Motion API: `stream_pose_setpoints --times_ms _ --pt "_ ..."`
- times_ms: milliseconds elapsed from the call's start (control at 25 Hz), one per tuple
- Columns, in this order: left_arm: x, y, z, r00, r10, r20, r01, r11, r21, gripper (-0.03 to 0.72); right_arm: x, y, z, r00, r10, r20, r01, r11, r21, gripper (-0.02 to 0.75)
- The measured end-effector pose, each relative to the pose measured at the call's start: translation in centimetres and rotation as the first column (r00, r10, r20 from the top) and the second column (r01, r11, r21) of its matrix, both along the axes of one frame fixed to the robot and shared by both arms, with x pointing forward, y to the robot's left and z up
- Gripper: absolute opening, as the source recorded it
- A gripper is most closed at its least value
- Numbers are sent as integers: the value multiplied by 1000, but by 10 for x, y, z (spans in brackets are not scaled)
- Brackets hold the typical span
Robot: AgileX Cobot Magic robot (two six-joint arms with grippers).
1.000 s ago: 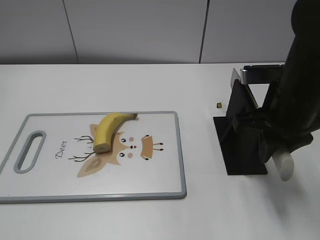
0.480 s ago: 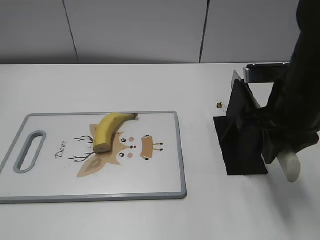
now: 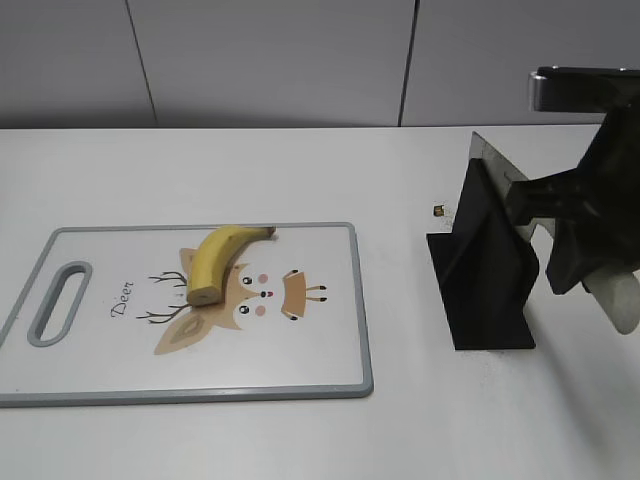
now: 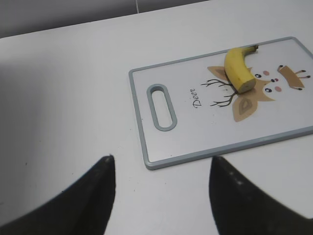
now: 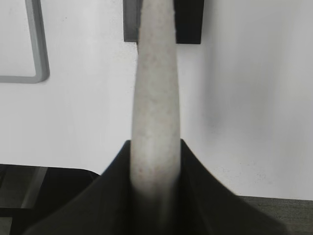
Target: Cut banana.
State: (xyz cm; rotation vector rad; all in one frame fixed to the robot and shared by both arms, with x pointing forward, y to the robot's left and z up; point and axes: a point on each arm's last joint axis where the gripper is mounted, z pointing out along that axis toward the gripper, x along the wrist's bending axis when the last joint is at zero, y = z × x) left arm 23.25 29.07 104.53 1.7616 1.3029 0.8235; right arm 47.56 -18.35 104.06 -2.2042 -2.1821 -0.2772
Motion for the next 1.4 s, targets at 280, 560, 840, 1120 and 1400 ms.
stream_pose_setpoints --times_ms 280,560,840,1120,1400 --pt "0 0 0 1000 0 0 0 1000 0 589 -1 -1 22 998 0 61 -2 1000 21 159" --pt "0 0 0 1000 0 0 0 1000 0 589 4 -2 51 990 9 141 -12 1000 20 159" --pt "0 -1 0 1000 -7 -4 7 1000 -11 556 7 2 72 961 163 224 -173 985 23 159" --pt "26 -3 32 998 -30 -55 32 999 41 526 15 8 102 811 445 381 -450 889 -81 159" --pt "83 -10 69 991 -118 -58 126 977 169 611 37 23 100 633 673 382 -667 725 -172 159"
